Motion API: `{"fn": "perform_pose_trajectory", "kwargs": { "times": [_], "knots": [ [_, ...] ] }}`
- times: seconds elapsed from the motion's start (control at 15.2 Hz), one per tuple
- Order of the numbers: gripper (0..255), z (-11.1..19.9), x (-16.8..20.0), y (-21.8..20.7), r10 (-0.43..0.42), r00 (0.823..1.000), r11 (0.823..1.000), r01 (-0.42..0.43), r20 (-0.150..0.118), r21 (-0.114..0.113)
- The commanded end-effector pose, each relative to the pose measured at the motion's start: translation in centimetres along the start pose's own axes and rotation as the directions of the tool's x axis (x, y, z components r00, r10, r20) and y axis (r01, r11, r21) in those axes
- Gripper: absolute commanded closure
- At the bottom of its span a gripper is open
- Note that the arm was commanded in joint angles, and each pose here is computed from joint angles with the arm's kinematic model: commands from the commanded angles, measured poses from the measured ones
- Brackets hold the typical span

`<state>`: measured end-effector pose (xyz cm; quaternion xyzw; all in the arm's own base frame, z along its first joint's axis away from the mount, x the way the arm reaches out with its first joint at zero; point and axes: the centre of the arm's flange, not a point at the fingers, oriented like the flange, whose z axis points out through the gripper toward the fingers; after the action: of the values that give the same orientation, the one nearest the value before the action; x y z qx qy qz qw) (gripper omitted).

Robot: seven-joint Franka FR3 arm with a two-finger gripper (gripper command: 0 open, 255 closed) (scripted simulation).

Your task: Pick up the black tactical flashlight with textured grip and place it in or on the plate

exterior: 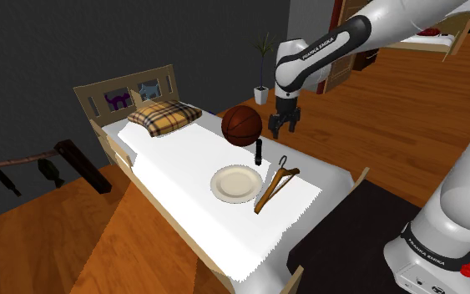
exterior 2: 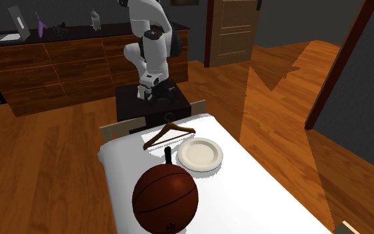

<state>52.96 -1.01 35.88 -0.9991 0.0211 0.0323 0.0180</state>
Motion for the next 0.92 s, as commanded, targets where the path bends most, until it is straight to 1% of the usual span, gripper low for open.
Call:
{"fn": "perform_pose_trajectory", "kwargs": {
  "times": [0.0, 0.86],
  "knots": [
    [0, 1.6, 2.2, 0.2, 0.005, 1.0, 1.0, -0.005, -0.01, -0.001],
    [0, 9.6, 16.3, 1.9, 0.033, 0.997, 0.999, -0.033, -0.067, -0.005]
  ]
}}
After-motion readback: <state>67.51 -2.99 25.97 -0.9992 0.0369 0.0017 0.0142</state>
